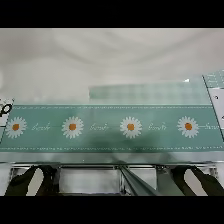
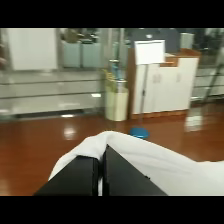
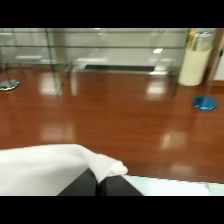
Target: Fold the shirts.
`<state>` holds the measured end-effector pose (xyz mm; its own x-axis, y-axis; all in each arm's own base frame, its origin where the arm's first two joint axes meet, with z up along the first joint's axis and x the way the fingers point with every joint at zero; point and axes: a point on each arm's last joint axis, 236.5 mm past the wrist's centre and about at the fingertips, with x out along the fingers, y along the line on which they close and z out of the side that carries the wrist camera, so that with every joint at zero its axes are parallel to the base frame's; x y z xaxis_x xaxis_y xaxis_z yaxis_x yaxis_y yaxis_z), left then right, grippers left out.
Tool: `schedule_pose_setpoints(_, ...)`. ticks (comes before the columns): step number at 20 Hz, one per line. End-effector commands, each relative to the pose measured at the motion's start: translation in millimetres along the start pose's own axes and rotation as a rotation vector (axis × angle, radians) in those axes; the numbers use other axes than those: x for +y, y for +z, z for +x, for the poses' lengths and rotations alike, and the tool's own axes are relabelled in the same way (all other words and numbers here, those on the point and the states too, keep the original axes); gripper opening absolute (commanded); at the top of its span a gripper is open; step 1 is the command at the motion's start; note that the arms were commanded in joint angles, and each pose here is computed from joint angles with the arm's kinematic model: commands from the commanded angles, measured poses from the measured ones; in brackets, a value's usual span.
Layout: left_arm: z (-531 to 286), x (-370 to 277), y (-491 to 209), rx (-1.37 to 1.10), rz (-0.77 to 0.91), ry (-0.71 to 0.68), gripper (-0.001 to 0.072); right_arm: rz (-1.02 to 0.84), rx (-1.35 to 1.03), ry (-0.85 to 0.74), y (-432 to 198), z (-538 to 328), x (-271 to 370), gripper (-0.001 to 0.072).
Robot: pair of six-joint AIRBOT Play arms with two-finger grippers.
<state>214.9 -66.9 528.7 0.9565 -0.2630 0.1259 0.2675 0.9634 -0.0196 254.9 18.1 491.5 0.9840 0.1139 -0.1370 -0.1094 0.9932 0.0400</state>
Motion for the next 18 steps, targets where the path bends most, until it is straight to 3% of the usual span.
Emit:
schedule_pose_setpoints(1,-64.5,-6.8,9.6,-0.023,0.102,0.172,0.0019,-0.052,-0.054,-0.135,-1.3,-66.6,3.2,0.0019)
schedule_pose_setpoints(7,-105.9,8.1,-34.0,0.091,0.040,0.219,0.0019,-0.017,0.020,-0.153,-37.9,-79.1,5.8,0.0019)
schedule_pose_setpoints(12,-39.4,40.2,-156.2,0.433,-0.106,0.195,0.0020,0.125,0.254,-0.036,-120.5,-7.1,-3.0,0.0019)
schedule_pose_setpoints(18,77.5,85.2,-330.9,0.697,-0.404,0.176,0.0019,0.326,0.541,0.094,-261.6,116.1,-34.2,0.0019)
